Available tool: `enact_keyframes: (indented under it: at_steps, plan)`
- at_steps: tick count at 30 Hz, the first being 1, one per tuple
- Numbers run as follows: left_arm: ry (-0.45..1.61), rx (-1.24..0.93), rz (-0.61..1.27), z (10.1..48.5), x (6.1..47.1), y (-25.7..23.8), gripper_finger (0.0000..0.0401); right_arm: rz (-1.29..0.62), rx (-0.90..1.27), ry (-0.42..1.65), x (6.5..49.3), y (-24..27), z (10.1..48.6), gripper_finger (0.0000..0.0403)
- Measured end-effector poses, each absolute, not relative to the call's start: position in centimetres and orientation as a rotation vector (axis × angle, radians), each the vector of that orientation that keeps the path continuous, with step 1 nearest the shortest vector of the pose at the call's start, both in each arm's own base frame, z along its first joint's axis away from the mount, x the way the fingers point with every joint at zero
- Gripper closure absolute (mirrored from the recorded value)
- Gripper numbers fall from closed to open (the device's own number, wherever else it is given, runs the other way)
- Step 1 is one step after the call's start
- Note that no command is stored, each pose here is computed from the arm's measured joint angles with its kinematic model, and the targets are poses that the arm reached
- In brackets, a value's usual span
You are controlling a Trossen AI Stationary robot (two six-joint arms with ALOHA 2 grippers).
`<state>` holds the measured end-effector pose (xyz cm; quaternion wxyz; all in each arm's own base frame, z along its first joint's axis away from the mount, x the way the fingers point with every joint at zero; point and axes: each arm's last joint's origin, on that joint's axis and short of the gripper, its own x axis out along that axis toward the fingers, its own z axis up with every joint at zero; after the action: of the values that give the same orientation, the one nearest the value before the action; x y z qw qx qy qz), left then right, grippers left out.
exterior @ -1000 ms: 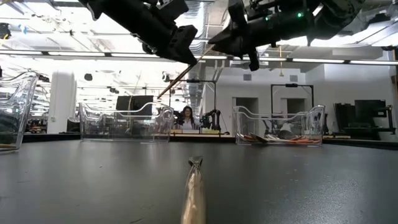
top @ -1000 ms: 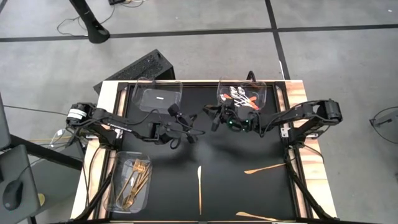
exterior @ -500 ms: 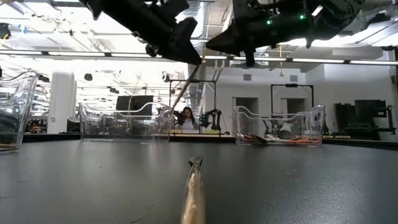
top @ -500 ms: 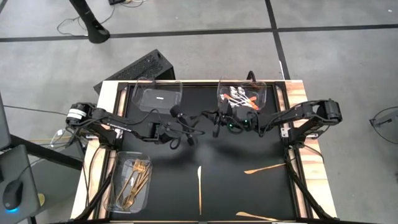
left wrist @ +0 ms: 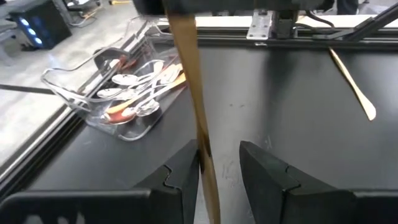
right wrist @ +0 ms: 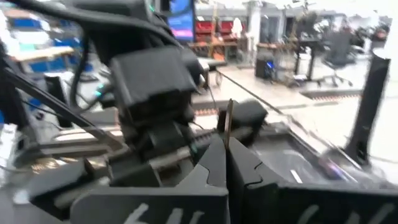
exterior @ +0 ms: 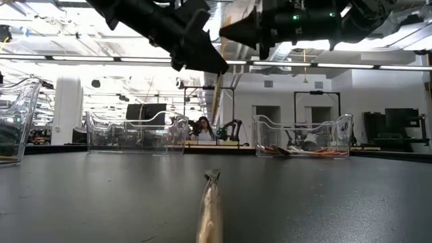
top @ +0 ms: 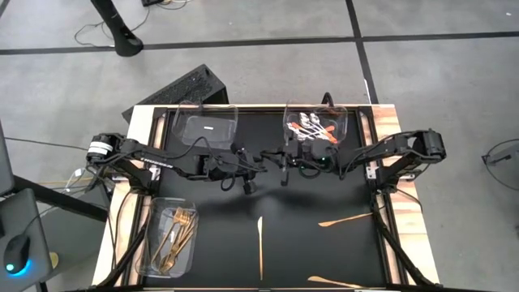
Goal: Sort silverware by color (type)
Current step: Put the gold table knife into the top left transparent bin
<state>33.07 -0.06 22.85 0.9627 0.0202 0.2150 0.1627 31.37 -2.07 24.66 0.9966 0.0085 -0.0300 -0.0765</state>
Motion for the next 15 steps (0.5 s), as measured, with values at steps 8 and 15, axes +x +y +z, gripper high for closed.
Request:
enact_keyframes:
  at_steps: [8, 15]
  plan:
    - [0.437, 0.059, 0.328, 22.84, 33.09, 0.08, 0.0313, -0.126, -0.008, -0.091, 31.37, -2.07, 25.02, 0.0398]
    - [0.451, 0.073, 0.338, 22.74, 33.04, 0.26, 0.0389, -0.121, -0.013, -0.084, 31.39, -2.0, 24.96, 0.0398]
